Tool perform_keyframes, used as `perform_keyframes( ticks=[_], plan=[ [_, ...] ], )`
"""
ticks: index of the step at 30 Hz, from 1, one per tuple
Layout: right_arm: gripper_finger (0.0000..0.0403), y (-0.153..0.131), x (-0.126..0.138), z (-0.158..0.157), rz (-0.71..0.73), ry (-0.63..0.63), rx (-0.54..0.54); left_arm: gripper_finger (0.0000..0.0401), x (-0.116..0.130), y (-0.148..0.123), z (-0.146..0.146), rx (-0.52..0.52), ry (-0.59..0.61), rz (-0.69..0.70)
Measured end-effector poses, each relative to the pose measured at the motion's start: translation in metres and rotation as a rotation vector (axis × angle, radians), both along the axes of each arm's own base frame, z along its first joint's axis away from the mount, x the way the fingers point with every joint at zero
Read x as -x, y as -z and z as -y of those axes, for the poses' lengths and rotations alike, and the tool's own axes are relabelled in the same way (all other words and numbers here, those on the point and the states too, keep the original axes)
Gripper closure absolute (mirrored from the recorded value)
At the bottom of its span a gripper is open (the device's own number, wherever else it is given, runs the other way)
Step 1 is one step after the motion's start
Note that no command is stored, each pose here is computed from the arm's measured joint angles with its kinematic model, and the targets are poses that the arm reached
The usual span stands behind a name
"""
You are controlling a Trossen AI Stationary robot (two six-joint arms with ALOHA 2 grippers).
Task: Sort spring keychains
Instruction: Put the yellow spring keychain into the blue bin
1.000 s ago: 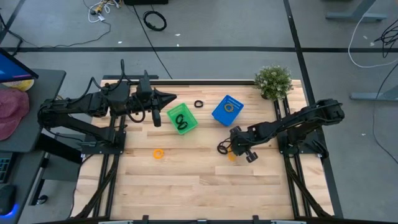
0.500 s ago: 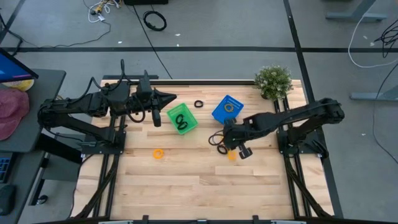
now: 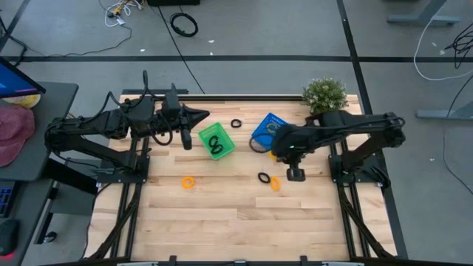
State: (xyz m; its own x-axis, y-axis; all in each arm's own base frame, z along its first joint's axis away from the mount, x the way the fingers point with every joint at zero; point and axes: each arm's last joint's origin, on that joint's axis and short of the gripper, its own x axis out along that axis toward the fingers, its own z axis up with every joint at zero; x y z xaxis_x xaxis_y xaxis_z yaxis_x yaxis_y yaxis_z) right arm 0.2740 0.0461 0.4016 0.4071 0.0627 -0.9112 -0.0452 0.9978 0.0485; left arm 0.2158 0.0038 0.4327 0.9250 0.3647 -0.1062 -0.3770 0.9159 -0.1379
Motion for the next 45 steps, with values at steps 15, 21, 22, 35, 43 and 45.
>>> perform_keyframes(
  ticks=[15, 21, 22, 35, 43, 45],
  plan=[
    [0.0399, -0.041, -0.021, 0.023, 0.346, 0.523, 0.158, 0.0385, 0.0, 0.0, -0.001, 0.01, -0.022, 0.01],
    [0.0399, -0.053, -0.004, 0.036, 0.653, 1.15, 0.303, 0.0385, 0.0, -0.001, -0.001, 0.01, -0.022, 0.011],
    [0.0399, -0.053, -0.005, 0.037, 0.7, 1.211, 0.313, 0.0385, 0.0, -0.001, -0.001, 0.01, -0.022, 0.011],
    [0.0399, -0.024, -0.018, 0.123, 0.434, 1.24, 0.151, 0.0385, 0.0, -0.001, -0.001, 0.009, -0.022, 0.012],
    [0.0399, 0.003, -0.011, 0.182, 0.145, 1.177, 0.086, 0.0385, 0.0, -0.001, 0.0, 0.01, -0.015, 0.011],
    [0.0399, 0.007, -0.012, 0.189, 0.114, 1.146, 0.061, 0.0385, 0.0, -0.001, 0.0, 0.01, -0.015, 0.011]
  ],
)
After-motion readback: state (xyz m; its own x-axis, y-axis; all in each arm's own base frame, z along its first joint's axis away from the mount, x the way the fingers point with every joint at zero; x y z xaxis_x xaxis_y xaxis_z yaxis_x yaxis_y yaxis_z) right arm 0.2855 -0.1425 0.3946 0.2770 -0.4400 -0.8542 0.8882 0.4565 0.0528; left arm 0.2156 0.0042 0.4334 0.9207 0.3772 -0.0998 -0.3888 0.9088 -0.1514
